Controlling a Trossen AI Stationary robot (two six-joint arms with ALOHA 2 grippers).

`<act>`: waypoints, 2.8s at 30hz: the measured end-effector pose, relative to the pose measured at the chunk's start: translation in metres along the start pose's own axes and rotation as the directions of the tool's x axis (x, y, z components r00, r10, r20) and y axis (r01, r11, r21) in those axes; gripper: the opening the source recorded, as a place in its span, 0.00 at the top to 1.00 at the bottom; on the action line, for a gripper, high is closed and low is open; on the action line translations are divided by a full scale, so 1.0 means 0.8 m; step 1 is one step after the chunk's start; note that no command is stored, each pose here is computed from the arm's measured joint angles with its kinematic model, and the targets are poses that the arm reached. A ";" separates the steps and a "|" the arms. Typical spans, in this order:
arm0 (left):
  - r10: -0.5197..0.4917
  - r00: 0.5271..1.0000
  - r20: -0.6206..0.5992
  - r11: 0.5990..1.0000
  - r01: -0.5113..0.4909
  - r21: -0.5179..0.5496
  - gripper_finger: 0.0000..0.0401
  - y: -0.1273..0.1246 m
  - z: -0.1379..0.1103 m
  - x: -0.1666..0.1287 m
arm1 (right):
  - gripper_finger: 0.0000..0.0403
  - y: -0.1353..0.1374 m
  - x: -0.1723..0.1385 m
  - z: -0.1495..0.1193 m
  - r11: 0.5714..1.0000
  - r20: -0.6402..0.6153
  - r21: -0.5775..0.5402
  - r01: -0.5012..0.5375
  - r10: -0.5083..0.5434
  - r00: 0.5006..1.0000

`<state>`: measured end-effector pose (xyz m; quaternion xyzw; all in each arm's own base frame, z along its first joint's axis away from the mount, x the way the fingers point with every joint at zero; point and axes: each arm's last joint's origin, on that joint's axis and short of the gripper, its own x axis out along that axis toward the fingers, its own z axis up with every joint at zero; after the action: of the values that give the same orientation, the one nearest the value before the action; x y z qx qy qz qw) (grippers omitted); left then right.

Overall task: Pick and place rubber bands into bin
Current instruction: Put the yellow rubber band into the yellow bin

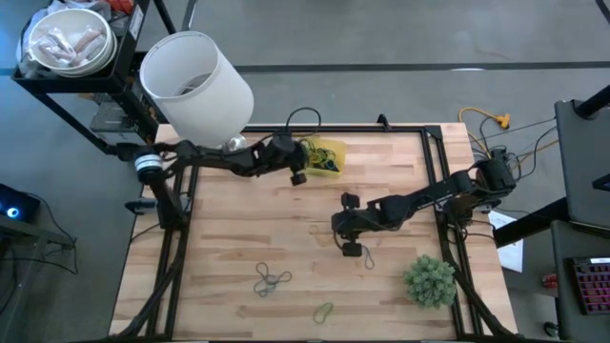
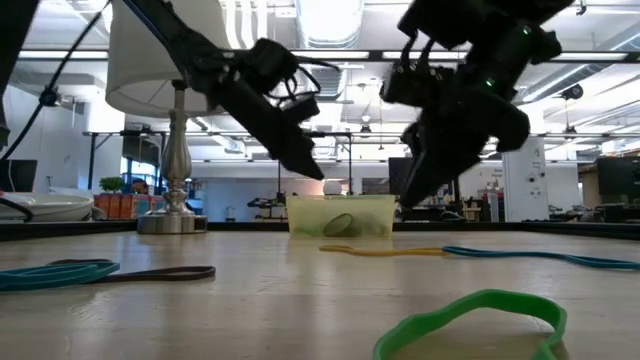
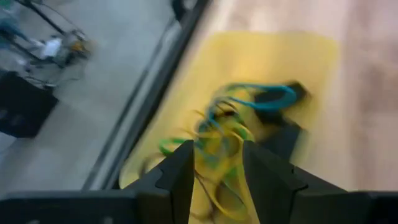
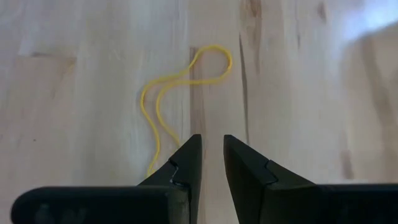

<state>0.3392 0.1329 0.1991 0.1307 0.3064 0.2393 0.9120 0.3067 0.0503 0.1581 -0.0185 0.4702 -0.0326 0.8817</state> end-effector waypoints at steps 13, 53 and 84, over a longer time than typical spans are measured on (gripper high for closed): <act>-0.260 0.951 0.166 0.965 0.252 0.071 0.70 -0.084 -0.001 -0.156 | 0.85 0.006 0.011 -0.010 0.988 0.168 -0.006 -0.154 0.153 0.974; -0.495 0.743 0.451 0.867 0.457 0.199 0.70 -0.131 -0.072 -0.268 | 0.77 0.012 0.073 -0.035 0.989 0.037 0.014 -0.147 0.146 0.989; -0.494 0.741 0.454 0.867 0.457 0.197 0.70 -0.131 -0.072 -0.268 | 0.98 0.037 0.041 -0.012 0.962 0.130 -0.248 0.117 -0.087 0.988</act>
<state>0.1911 -0.0616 0.2207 0.1378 0.0964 -0.0538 0.9843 0.3177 0.0776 0.1237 -0.1579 0.4159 -0.0161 0.8955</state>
